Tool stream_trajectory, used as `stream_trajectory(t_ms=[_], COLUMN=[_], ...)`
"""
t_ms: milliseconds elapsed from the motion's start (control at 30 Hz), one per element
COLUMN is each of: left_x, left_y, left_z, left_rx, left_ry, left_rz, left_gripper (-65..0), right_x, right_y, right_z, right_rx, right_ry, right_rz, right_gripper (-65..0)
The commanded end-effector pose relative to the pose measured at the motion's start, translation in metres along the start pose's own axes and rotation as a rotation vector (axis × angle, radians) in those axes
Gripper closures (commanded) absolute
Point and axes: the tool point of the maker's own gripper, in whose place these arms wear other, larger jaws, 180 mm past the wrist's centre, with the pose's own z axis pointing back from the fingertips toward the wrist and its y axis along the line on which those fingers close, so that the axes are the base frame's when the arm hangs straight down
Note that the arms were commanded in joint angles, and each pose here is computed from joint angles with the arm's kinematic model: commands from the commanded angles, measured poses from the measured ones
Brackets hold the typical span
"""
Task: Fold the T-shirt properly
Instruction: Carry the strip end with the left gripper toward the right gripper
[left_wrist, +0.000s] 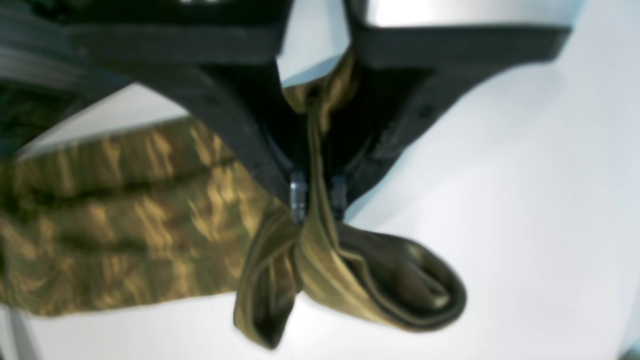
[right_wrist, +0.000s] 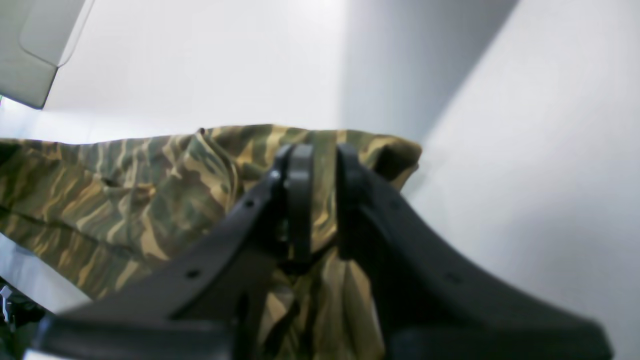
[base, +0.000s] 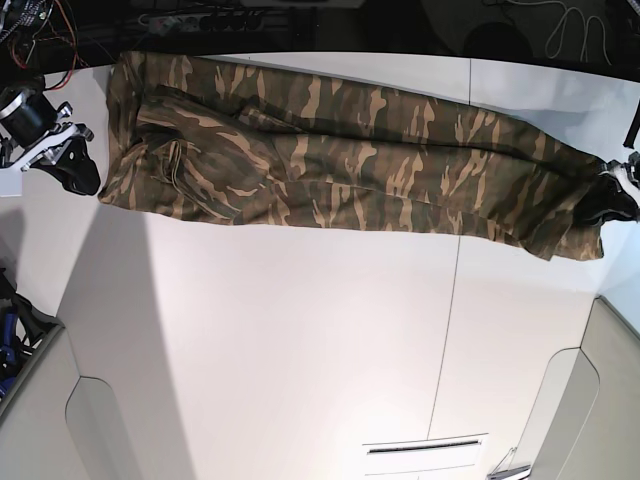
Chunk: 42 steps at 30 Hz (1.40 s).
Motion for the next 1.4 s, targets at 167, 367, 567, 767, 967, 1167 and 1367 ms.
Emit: stream_trajectory(t_ms=[167,367,567,767,967,1167,1367], left_x=[0.045,0.036,0.013,-0.013,-0.030,-0.038,-0.034], left_y=[-0.075,-0.143,-0.179,-0.213,-0.240,-0.255,-0.270], left_z=[0.004,-0.017,-0.056,-0.085,-0.100,-0.115,-0.118], left_rx=[-0.163,-0.322,-0.369,-0.399,-0.435,-0.461,-0.512], left_ry=[-0.149,-0.155,-0.139,-0.091,-0.055,-0.053,-0.086], left_rz=[-0.159,-0.224,-0.233,-0.253,-0.273,-0.201,-0.125], left_gripper=[0.0,0.0,0.0,0.0,0.0,-26.2,-29.5], right_x=[0.015,0.014,0.011,0.008,-0.006,-0.025,-0.050], right_y=[0.002,0.001,-0.002,-0.004,-0.006,-0.019,-0.031], right_z=[0.003,0.003,0.003,0.003,0.005,0.005,0.002], right_rx=[0.009,0.005,-0.012,-0.021,-0.032,-0.072,-0.080], right_ry=[-0.042,-0.039,-0.021,-0.003,0.063,0.137,0.187], right_rz=[0.023,0.026,0.039,0.044,0.045,0.033,-0.041], right_gripper=[-9.0,-9.0,-9.0,-19.9,-35.2,-35.6,-35.6])
